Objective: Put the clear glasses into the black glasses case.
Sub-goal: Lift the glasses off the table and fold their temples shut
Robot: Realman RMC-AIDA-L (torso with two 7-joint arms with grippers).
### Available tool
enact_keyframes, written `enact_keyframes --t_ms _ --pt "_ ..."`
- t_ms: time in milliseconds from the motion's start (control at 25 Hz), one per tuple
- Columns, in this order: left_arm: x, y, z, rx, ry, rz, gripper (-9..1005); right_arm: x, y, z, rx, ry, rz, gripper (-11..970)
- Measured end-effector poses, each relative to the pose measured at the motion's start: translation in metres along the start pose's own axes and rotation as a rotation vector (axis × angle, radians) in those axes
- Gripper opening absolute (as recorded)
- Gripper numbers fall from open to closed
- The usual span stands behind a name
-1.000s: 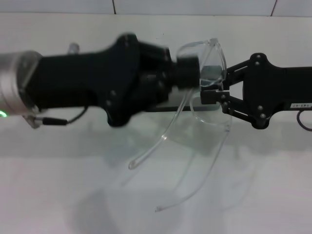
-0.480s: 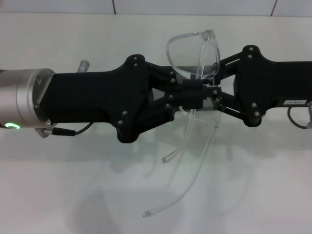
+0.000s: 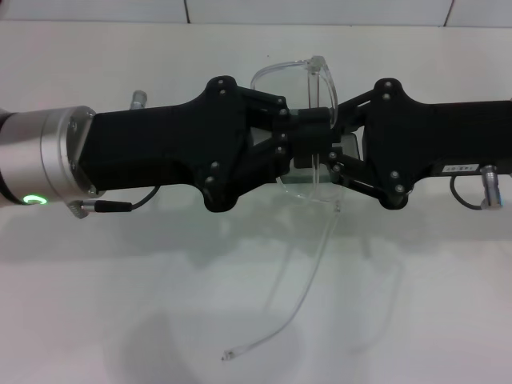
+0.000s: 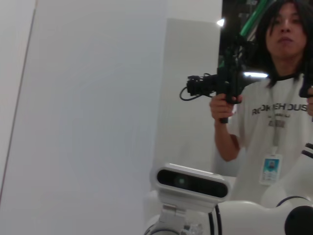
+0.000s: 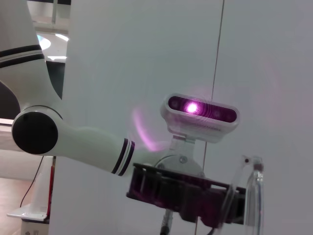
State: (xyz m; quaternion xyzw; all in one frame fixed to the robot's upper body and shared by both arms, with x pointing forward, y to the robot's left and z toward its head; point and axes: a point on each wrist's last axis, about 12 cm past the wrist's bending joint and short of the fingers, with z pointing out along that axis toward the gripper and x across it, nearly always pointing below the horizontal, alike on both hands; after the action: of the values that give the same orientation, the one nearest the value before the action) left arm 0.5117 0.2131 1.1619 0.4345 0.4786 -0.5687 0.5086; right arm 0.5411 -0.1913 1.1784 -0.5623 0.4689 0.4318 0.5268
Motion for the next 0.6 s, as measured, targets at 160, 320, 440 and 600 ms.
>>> enact_keyframes --t_ms 160,320,440,600 --pt "0.001 0.0 -0.002 -0.017 -0.005 0.011 68 0.0 -0.002 0.001 0.01 0.005 -0.002 114" --pt "0.002 0.001 -0.003 -0.03 -0.007 0.011 68 0.002 -0.002 0.0 0.026 0.01 0.0 115" --pt "0.002 0.0 -0.003 -0.024 -0.007 0.011 68 0.004 -0.002 -0.002 0.039 0.013 0.003 115" --pt "-0.002 -0.006 -0.01 0.003 -0.026 0.027 68 0.006 0.001 -0.009 0.072 -0.005 0.0 115"
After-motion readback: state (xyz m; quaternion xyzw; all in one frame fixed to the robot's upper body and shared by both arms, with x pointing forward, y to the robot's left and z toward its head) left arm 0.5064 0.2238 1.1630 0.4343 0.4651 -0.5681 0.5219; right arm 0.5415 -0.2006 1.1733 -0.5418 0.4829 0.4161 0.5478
